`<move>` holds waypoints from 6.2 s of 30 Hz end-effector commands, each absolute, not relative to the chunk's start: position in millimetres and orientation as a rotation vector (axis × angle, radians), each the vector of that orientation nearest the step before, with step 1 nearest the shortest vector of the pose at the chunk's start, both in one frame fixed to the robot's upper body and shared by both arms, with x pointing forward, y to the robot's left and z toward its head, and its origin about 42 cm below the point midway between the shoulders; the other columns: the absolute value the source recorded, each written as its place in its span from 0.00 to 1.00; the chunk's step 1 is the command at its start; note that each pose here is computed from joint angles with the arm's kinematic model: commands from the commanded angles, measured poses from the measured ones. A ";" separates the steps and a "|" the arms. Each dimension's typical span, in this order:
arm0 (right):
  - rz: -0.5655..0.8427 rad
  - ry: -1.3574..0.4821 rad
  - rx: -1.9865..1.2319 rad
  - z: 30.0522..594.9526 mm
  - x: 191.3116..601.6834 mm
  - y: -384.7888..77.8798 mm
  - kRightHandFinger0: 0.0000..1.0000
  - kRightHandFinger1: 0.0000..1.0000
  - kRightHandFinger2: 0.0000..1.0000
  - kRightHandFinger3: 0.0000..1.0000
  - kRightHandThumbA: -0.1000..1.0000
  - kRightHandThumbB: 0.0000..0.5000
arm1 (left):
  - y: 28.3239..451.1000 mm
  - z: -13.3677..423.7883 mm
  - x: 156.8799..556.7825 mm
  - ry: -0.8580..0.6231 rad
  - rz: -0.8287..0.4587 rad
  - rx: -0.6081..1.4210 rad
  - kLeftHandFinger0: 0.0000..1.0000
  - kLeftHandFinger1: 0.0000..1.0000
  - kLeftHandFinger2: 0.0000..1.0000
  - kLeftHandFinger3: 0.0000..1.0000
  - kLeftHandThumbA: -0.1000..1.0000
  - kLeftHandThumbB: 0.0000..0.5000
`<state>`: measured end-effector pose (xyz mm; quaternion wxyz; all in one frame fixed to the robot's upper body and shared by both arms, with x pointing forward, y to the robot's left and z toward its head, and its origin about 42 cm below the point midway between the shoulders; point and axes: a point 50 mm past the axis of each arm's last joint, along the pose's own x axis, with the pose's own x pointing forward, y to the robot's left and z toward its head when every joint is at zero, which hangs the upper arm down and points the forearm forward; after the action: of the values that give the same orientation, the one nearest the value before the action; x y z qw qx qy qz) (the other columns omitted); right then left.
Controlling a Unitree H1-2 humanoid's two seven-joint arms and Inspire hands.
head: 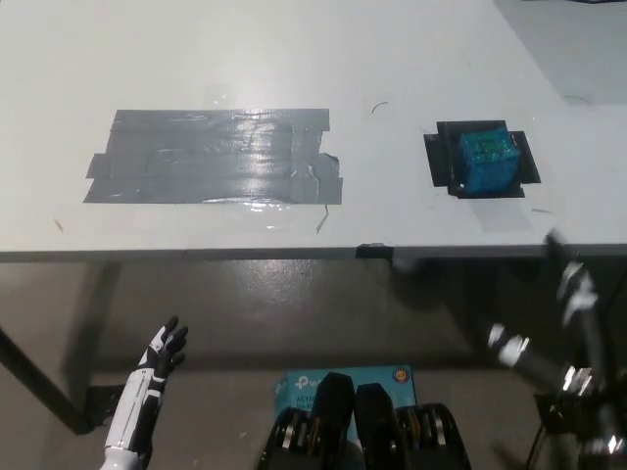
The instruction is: A rubick's cube is kept in the black marked spot on the table and the robot uses its right arm to pick it up and hands it to a person
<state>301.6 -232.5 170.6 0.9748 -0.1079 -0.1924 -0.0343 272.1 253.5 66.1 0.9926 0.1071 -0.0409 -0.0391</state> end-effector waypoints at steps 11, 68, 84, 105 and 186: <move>-0.284 -0.410 -0.324 250.0 423.9 -241.2 1.00 1.00 1.00 1.00 0.98 0.57 | 254.5 78.8 278.5 -0.141 -0.101 0.237 1.00 1.00 1.00 1.00 1.00 0.62; -0.245 -0.168 -0.150 220.7 522.6 -207.9 1.00 1.00 1.00 1.00 0.85 0.82 | 254.9 84.8 283.9 -0.146 -0.127 0.245 1.00 1.00 1.00 1.00 1.00 0.59; -0.194 -0.047 -0.175 196.7 523.1 -196.1 1.00 1.00 1.00 1.00 0.92 0.96 | 254.7 87.1 287.8 -0.154 -0.128 0.246 1.00 1.00 1.00 1.00 1.00 0.61; -0.313 0.176 0.002 182.6 537.1 -208.5 1.00 1.00 1.00 1.00 0.53 0.69 | 254.4 92.4 292.5 -0.168 -0.130 0.250 1.00 1.00 1.00 1.00 1.00 0.61; -0.054 -0.287 0.248 370.5 502.1 -151.1 0.00 0.43 0.88 0.91 0.00 0.32 | 253.3 101.5 304.7 -0.191 -0.151 0.268 1.00 1.00 1.00 1.00 1.00 0.48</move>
<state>485.9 -170.9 327.1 0.9811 0.1686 -0.0840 -0.0447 299.7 252.2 91.1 0.9876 0.1217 -0.0765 -0.0632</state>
